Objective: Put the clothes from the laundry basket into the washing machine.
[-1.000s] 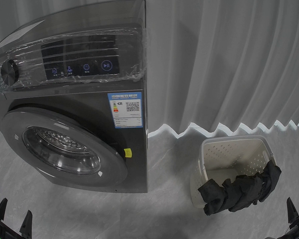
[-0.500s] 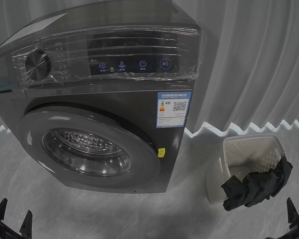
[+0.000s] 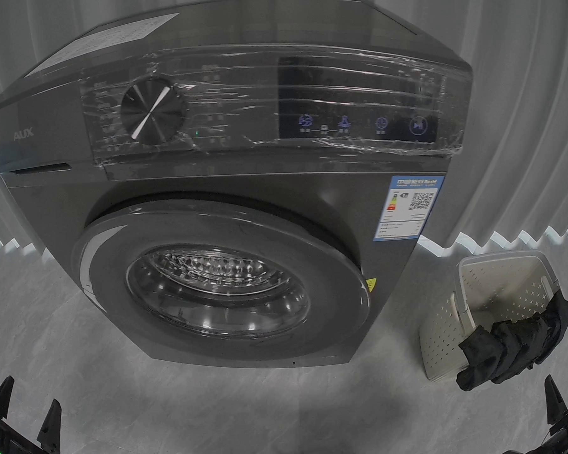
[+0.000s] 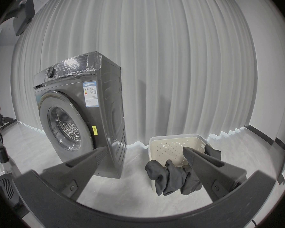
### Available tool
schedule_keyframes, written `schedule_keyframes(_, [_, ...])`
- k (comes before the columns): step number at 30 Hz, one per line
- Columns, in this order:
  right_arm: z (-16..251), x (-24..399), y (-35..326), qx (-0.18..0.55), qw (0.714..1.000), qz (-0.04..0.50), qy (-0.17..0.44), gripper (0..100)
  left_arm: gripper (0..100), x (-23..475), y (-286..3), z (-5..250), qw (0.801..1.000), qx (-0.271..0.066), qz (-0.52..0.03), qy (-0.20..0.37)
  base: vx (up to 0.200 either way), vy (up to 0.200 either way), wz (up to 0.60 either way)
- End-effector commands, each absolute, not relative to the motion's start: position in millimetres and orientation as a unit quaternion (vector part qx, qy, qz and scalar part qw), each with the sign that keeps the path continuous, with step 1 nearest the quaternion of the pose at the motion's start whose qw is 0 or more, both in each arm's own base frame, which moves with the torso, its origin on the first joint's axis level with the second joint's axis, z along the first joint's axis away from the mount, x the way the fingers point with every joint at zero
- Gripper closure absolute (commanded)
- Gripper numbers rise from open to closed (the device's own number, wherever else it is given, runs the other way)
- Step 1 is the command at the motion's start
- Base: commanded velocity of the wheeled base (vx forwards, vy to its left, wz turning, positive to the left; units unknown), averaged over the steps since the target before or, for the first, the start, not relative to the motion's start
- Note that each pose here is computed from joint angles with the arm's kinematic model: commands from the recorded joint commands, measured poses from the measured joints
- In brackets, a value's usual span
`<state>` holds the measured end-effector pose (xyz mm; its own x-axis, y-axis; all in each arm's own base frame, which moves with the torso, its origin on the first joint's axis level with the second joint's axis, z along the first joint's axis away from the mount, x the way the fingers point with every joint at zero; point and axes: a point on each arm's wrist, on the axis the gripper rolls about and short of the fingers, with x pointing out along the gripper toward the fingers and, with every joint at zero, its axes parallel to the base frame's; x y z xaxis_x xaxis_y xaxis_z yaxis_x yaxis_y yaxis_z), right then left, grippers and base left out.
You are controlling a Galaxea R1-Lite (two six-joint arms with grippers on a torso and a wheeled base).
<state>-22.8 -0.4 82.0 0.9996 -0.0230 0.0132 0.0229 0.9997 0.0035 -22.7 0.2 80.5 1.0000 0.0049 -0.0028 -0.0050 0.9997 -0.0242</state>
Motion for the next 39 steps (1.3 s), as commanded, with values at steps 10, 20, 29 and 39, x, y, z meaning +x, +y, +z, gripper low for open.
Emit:
schedule_keyframes(10, [76.7,-22.8,-0.4,0.002,1.0,-0.011,-0.006,0,0,-22.9,0.2,75.7,1.0,-0.012,0.003,0.0,0.0,0.04,0.0])
schedule_keyframes(20, [76.7,-22.8,-0.4,0.002,1.0,-0.011,-0.006,0,0,-22.9,0.2,75.7,1.0,-0.012,0.003,0.0,-0.12,0.0,0.0])
schedule_keyframes(29, [76.7,-22.8,-0.4,0.002,1.0,-0.011,-0.006,0,0,-22.9,0.2,75.7,1.0,-0.012,0.003,0.0,0.0,0.0,0.0])
schedule_keyframes(39, [76.9,-22.8,-0.4,0.002,1.0,-0.011,-0.007,0,0,-22.9,0.2,75.7,1.0,-0.012,0.003,0.0,0.0,0.2,0.0])
